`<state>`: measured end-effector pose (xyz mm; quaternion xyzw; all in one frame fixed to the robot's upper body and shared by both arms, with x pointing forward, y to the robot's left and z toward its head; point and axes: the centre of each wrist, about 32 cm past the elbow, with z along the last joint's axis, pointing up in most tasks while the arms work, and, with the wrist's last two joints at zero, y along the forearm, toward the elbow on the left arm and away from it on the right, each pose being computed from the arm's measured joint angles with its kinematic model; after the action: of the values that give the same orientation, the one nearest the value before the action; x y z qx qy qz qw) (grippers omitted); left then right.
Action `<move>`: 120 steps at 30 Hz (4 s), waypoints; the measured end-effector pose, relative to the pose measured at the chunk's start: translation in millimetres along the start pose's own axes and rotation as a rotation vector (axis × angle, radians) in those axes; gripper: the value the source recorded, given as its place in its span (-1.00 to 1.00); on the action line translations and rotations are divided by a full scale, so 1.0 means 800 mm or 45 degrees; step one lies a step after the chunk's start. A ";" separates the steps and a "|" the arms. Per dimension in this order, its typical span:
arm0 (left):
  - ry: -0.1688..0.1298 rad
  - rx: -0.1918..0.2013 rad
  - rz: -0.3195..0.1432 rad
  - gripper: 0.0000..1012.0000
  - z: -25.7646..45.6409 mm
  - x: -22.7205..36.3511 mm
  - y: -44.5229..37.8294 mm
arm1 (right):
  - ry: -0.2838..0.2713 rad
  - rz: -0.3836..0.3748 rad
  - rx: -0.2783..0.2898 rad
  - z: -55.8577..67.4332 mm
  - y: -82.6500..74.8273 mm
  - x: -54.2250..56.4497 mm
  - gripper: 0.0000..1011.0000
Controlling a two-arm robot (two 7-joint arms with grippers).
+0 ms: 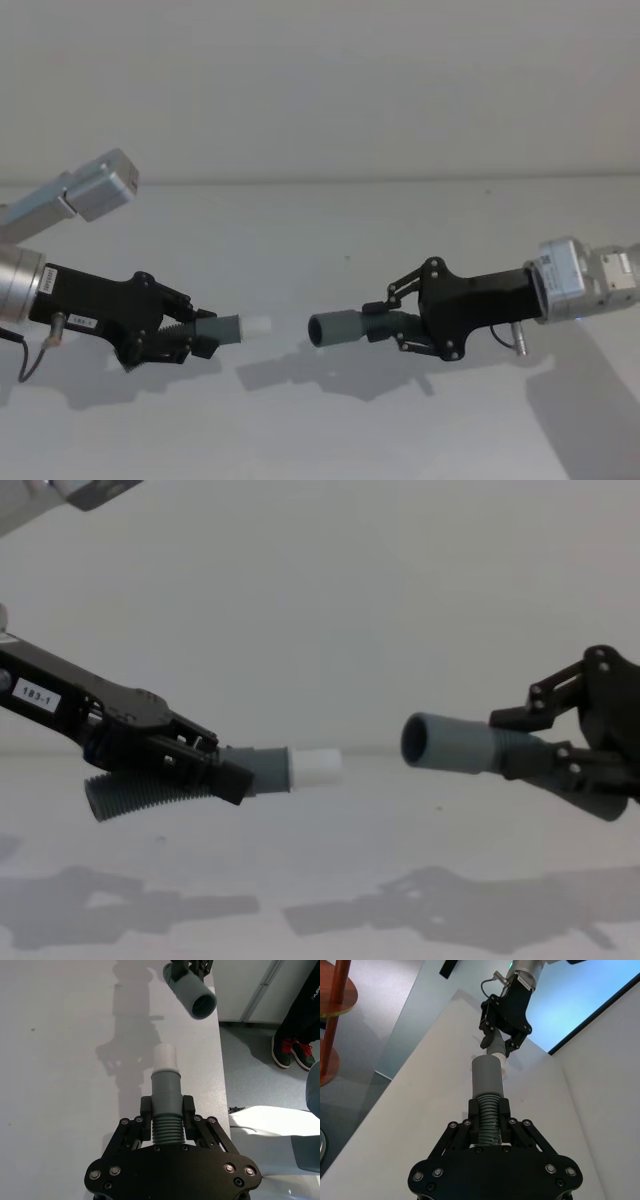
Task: Use both hands to pick up one end of the pipe from the table, align the ends, and insert them.
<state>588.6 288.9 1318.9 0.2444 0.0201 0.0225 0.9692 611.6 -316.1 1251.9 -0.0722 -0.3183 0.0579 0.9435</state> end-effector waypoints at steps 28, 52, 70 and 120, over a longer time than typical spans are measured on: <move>0.000 0.000 0.000 -0.36 0.0000 0.0000 0.000 | -0.022 -0.020 -0.094 -0.007 0.018 0.009 -0.60; 0.000 0.000 0.000 -0.36 0.0000 0.0000 0.000 | -0.021 -0.013 -0.113 -0.010 0.022 0.014 -0.60; 0.000 0.000 0.000 -0.36 0.0000 0.0000 0.000 | -0.016 -0.006 -0.109 -0.012 0.029 0.016 -0.60; 0.000 0.001 0.001 -0.36 -0.0001 0.0000 0.000 | -0.001 -0.009 -0.078 -0.017 0.049 0.019 -0.60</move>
<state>588.5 289.1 1319.0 0.2449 0.0200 0.0227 0.9691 629.4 -276.6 1243.1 -0.1000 -0.3205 0.0447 0.9409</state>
